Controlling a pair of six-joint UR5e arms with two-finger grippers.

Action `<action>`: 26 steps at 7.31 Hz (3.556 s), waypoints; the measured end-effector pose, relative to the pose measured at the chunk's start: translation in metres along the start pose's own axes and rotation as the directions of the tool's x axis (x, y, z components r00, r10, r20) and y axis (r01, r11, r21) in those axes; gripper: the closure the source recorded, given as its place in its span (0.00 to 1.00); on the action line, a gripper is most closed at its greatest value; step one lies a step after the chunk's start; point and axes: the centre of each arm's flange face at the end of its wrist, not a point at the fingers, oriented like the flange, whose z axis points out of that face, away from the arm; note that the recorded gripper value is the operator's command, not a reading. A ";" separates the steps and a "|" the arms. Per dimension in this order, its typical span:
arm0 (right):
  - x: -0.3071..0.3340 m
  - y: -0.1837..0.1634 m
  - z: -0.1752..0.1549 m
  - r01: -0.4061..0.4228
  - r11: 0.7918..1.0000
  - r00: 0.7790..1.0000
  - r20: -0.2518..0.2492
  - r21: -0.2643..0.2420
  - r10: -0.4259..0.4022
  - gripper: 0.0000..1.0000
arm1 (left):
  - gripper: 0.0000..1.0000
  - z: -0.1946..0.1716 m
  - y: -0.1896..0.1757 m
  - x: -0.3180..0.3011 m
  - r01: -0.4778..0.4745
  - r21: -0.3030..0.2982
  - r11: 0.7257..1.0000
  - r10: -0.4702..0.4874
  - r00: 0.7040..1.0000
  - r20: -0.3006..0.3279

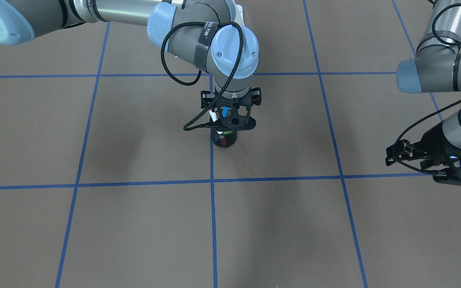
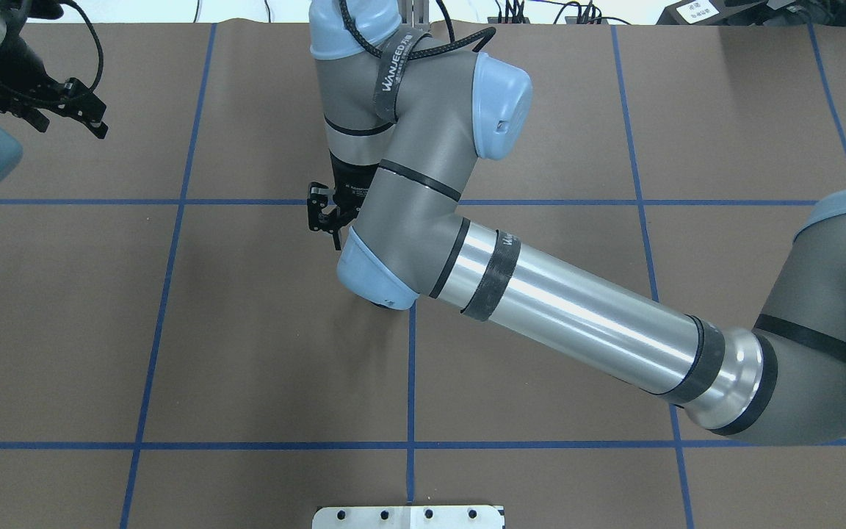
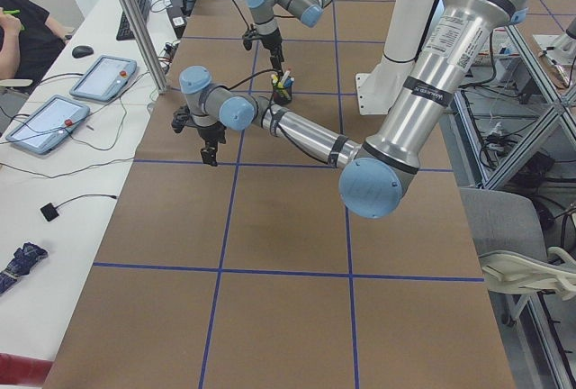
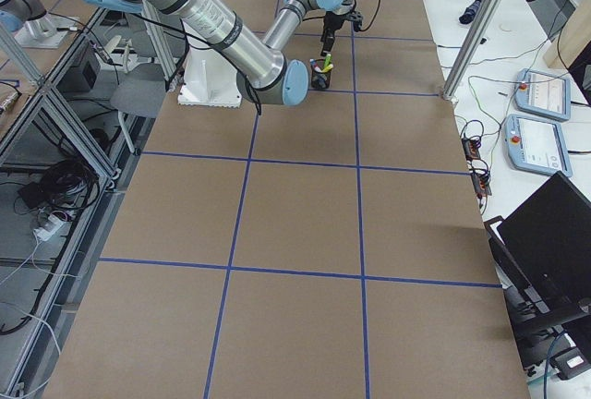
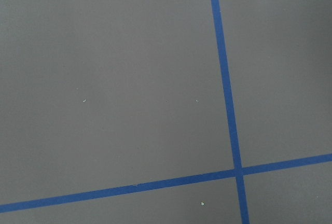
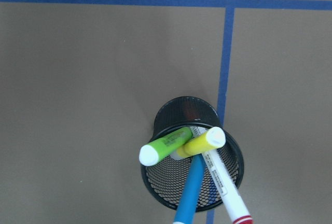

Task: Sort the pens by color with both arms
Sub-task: 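Move the right gripper over the black mesh pen cup, then lower the right gripper and grasp the blue marker in the cup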

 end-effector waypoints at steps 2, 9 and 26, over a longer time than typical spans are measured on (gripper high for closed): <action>-0.010 -0.001 0.017 -0.070 0.998 0.997 0.013 -0.004 0.070 0.28 | 0.01 -0.001 0.000 0.001 -0.006 0.001 1.000 0.006 1.000 -0.001; -0.001 0.001 0.051 -0.129 0.991 0.992 -0.012 -0.033 0.129 0.30 | 0.01 -0.003 -0.001 0.004 -0.007 0.006 1.000 0.007 1.000 -0.003; 0.017 0.015 0.045 -0.110 0.993 0.994 0.023 -0.045 0.111 1.00 | 0.01 -0.004 0.000 0.004 -0.014 0.008 1.000 0.014 1.000 -0.004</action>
